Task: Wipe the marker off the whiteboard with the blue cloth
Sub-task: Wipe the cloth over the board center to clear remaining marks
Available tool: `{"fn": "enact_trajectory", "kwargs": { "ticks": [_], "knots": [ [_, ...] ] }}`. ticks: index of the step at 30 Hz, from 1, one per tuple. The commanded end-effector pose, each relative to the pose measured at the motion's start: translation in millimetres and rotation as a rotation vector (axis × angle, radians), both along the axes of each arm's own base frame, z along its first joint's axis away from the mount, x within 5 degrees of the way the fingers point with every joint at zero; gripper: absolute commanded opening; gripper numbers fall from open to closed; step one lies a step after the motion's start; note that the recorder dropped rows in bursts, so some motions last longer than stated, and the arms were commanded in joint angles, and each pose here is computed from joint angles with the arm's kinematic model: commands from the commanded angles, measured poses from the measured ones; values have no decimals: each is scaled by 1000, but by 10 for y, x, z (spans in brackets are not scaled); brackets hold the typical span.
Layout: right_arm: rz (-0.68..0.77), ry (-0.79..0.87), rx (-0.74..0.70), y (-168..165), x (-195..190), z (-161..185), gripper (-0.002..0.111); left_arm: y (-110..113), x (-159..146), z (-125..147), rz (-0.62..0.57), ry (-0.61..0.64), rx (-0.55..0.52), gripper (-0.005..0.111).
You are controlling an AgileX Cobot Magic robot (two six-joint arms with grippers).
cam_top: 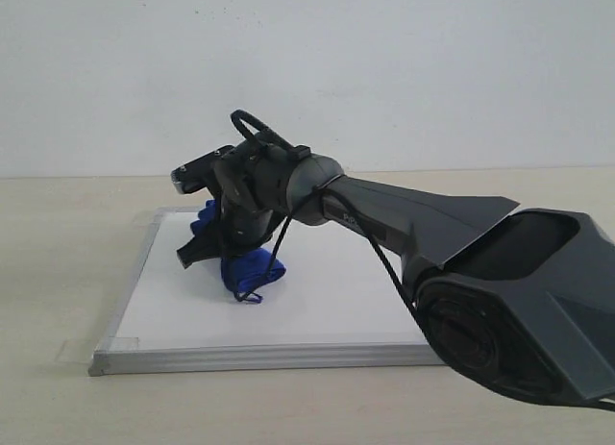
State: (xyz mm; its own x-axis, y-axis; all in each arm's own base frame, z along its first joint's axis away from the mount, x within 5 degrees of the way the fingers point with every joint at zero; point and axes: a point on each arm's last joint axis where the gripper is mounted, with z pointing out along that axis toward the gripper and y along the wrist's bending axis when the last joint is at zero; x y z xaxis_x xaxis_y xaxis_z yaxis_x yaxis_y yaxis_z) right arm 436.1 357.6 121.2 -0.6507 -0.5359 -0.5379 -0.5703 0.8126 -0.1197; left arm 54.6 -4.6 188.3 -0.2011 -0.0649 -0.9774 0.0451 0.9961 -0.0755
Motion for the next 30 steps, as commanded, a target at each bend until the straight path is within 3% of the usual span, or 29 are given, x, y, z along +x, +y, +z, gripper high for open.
{"fn": "enact_trajectory", "kwargs": {
  "ticks": [1, 7, 12, 23, 30],
  "knots": [
    [-114, 99, -226, -361, 57, -236, 0, 1, -1, -7, 1, -3, 5, 4],
    [-182, 76, -347, -521, 97, -216, 0, 1, -1, -7, 1, -3, 5, 4],
    [-203, 42, -329, -516, 126, -202, 0, 1, -1, -7, 1, -3, 5, 4],
    [-142, -23, 17, -209, 184, -158, 0, 1, -1, -7, 1, -3, 5, 4],
    [-41, -1, 122, -81, 152, -142, 0, 1, -1, -7, 1, -3, 5, 4]
  ]
}}
